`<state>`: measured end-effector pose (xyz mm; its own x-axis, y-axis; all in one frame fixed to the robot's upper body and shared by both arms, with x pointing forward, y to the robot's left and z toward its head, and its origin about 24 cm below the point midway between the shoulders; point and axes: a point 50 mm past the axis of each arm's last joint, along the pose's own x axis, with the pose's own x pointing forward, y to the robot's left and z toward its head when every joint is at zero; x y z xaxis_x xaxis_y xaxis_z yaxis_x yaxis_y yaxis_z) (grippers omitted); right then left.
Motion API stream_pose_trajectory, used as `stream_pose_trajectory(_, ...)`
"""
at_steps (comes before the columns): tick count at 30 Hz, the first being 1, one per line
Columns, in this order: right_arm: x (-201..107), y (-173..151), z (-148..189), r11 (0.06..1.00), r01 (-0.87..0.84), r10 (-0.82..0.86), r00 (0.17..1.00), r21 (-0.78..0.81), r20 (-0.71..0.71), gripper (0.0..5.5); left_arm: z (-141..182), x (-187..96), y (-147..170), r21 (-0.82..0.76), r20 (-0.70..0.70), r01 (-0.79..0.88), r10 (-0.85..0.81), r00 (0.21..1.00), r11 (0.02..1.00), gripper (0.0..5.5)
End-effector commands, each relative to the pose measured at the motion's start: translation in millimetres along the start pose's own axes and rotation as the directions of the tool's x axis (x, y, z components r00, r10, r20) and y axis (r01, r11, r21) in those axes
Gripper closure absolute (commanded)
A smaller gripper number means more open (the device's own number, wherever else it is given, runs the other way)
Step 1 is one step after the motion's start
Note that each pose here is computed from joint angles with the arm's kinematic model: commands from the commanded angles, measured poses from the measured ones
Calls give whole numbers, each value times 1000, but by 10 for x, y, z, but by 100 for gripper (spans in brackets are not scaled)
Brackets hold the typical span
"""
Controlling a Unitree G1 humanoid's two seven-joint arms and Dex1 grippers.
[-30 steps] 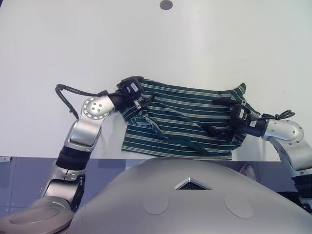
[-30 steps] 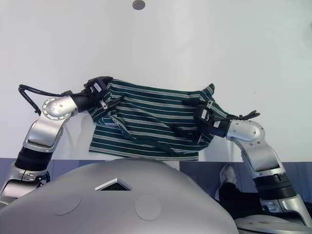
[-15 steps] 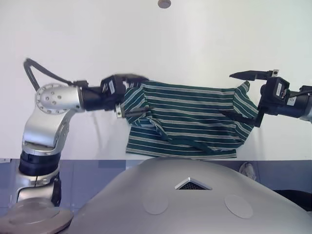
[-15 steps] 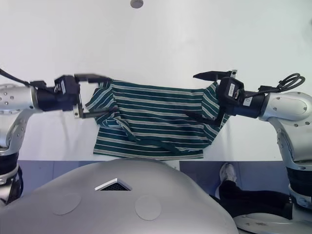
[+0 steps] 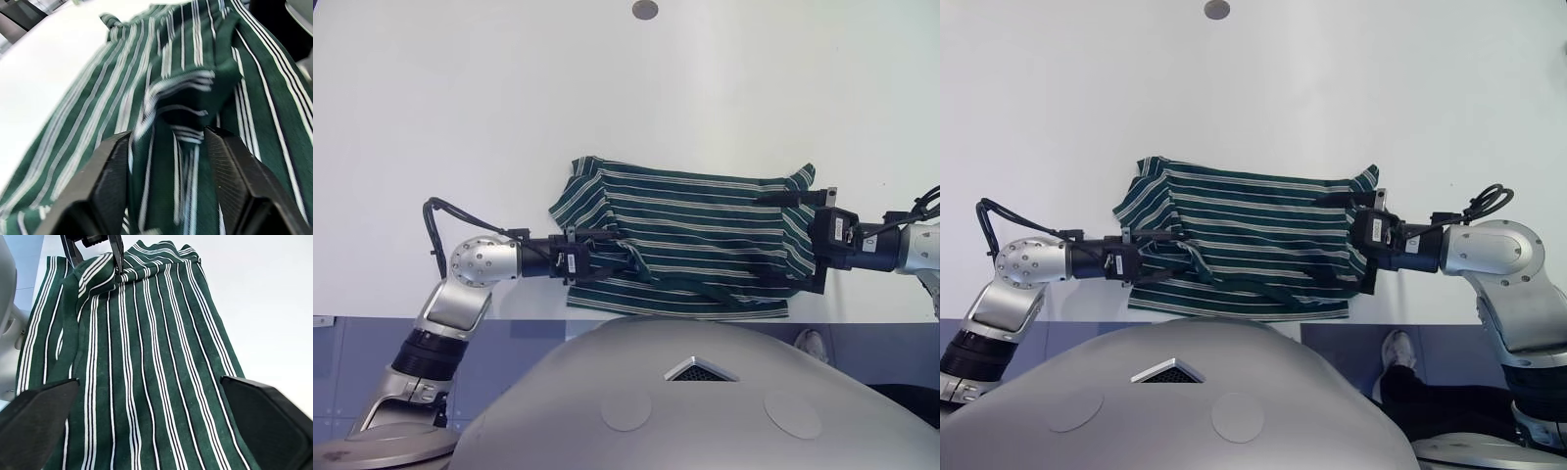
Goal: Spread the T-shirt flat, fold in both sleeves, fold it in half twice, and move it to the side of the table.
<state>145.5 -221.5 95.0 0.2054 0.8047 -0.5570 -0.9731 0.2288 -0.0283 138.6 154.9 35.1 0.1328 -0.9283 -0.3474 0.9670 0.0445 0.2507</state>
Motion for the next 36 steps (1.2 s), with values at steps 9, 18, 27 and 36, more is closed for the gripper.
stream_pose_trajectory(9,9,-82,-63,999,50,-50,999,-17,4,10,147,41,74,17,70,0,-1,998,1000,487)
stream_pose_trajectory(18,-11,-24,-94,1000,6,-6,1000,-31,2,10,321,19,343,-36,150,-138,142,979,990,549)
stream_pose_trajectory(27,-15,83,26,997,-73,76,991,-25,113,10,402,-56,606,-185,205,-272,308,929,944,549)
stream_pose_trajectory(36,-19,317,341,878,-26,92,989,-478,115,10,345,-53,594,-213,175,-318,356,918,924,549)
